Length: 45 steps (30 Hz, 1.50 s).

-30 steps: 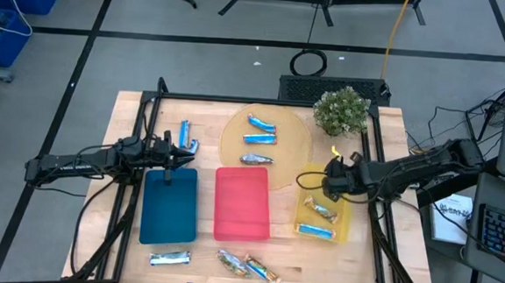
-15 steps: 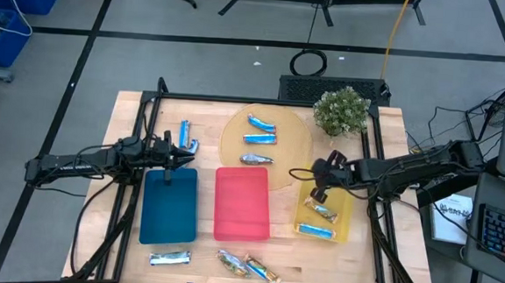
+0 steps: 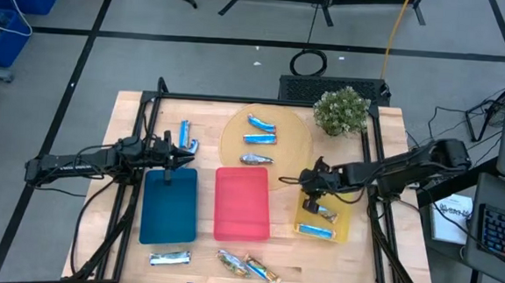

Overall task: Pick and place Granola Bars by type
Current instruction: Adjust the yellow bin, then put the left yellow granola bar into the yellow bin

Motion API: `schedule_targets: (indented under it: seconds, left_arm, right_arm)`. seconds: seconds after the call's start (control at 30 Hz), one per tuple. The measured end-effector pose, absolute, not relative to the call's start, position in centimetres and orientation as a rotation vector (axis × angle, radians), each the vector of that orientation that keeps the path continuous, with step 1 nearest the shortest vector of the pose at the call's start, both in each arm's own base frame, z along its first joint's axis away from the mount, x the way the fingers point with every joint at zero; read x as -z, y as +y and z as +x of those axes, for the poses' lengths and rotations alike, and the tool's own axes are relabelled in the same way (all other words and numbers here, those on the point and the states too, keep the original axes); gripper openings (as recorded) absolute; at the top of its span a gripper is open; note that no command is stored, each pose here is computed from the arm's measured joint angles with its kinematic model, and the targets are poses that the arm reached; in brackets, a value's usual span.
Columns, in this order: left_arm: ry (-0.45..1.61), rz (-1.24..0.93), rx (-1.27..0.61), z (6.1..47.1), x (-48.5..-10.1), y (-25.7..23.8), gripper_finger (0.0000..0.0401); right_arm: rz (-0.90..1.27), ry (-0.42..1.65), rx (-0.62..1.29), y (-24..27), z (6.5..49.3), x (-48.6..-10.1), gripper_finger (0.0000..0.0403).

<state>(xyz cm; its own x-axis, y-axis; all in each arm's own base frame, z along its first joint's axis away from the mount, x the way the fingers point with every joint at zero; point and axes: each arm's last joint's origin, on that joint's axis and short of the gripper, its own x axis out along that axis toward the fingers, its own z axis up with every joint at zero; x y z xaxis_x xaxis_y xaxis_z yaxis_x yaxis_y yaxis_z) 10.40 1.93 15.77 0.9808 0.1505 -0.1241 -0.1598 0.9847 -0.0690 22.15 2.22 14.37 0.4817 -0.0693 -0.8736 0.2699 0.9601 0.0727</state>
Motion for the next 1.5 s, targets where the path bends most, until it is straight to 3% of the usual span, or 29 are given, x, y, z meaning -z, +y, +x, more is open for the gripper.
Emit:
schedule_targets:
  seconds: [0.3, 0.6, 0.9, 1.1, 1.3, 1.5]
  left_arm:
    - [0.119, -0.079, -0.156, 10.4, -15.8, 1.9, 0.0063]
    - [0.119, -0.079, -0.156, 10.4, -15.8, 1.9, 0.0063]
    - [0.113, -0.078, -0.155, 10.4, -15.8, 1.9, 0.0063]
    - [0.019, -0.098, -0.154, 10.5, -16.7, 1.9, 0.0063]
    - [-0.125, -0.248, -0.151, 10.4, -18.0, 2.0, 0.0063]
    - [-0.095, -0.255, -0.159, 10.5, -17.7, 2.0, 0.0063]
  right_arm:
    - [0.202, 0.968, -0.072, 3.3, 23.2, -14.8, 0.0000]
    - [0.268, 0.908, -0.137, 5.2, 21.9, -17.2, 0.0000]
    - [0.098, 0.487, -0.032, 6.6, 16.4, -22.3, 0.0000]
    - [0.093, 0.223, 0.021, 5.6, 12.5, -19.6, 0.0000]
    - [0.079, 0.131, 0.051, 4.5, 10.8, -17.3, 0.0000]
    - [0.033, 0.076, 0.137, 3.7, 10.0, -16.4, 0.0000]
